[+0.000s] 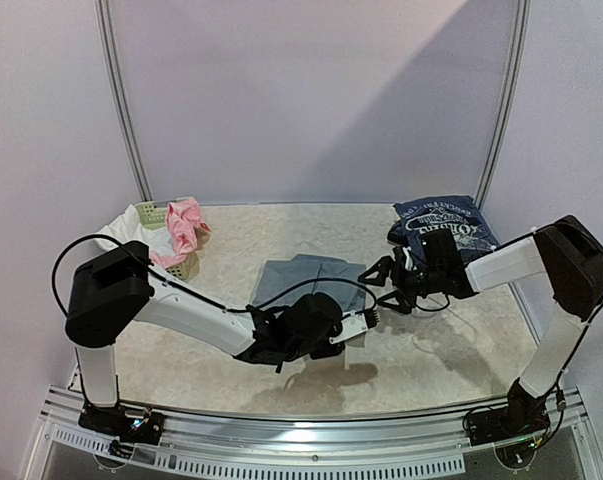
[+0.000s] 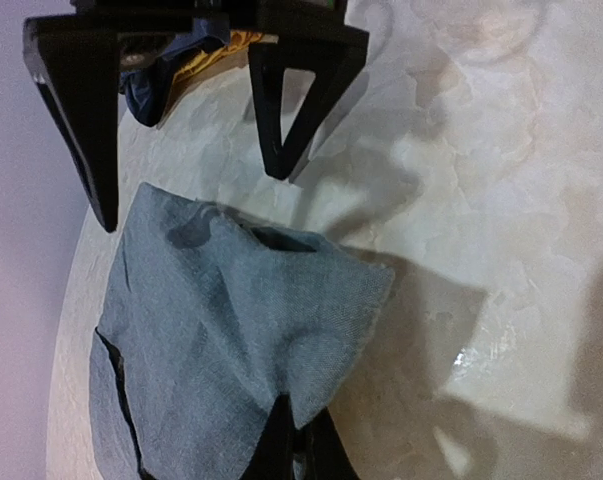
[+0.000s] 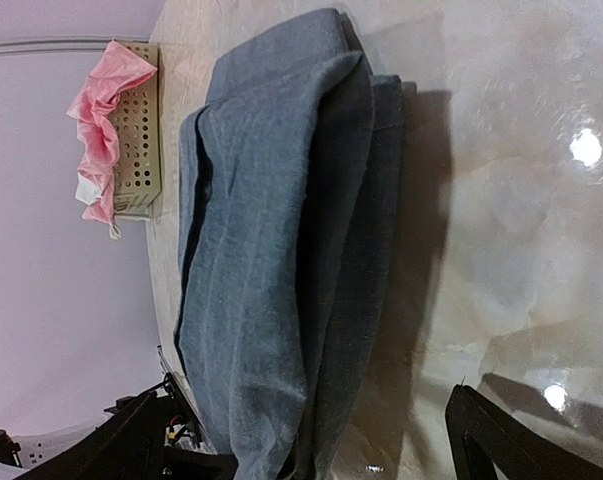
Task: Fold and stack the mixed laundry pile
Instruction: Pass from the left arm to the right
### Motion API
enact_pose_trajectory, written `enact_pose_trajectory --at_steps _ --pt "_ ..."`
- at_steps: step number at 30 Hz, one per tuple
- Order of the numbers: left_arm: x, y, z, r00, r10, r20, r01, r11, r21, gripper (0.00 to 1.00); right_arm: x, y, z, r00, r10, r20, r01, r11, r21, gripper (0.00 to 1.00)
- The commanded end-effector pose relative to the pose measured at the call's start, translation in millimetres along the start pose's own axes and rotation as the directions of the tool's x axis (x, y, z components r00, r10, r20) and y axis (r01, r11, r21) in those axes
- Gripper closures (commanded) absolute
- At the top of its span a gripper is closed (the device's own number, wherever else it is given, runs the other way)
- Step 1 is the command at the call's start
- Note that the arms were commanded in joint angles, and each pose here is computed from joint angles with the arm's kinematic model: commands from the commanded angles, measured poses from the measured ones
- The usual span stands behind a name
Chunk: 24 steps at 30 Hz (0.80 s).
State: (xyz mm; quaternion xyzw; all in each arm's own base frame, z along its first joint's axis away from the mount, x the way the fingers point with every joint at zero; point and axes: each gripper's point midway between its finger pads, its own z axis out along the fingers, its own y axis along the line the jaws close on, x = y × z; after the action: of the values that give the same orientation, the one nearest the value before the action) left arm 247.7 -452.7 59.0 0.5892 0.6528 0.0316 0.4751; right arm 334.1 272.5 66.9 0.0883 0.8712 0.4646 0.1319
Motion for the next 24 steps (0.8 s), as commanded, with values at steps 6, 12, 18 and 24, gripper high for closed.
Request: enact_pose_trajectory --at_steps 6,12,18,24 --pt "-14 19 -9 0.997 -0.061 0.056 0.062 0.998 -0.021 1.0 2 3 31 0.997 0.037 -0.061 -0.041 0.997 -0.066 0.01" --pt "-17 21 -12 0.995 -0.07 0.068 0.071 0.997 -0.016 1.0 -2 4 45 0.995 0.058 -0.075 -0.065 0.993 -0.101 0.01" --pt "-18 22 -15 0.994 -0.082 0.074 0.083 0.996 -0.018 1.0 -8 6 61 0.992 0.082 -0.1 -0.095 0.987 -0.131 0.09" --pt "-17 23 -17 0.993 -0.089 0.075 0.09 0.996 -0.019 1.0 -13 8 69 0.991 0.087 -0.105 -0.102 0.984 -0.144 0.23"
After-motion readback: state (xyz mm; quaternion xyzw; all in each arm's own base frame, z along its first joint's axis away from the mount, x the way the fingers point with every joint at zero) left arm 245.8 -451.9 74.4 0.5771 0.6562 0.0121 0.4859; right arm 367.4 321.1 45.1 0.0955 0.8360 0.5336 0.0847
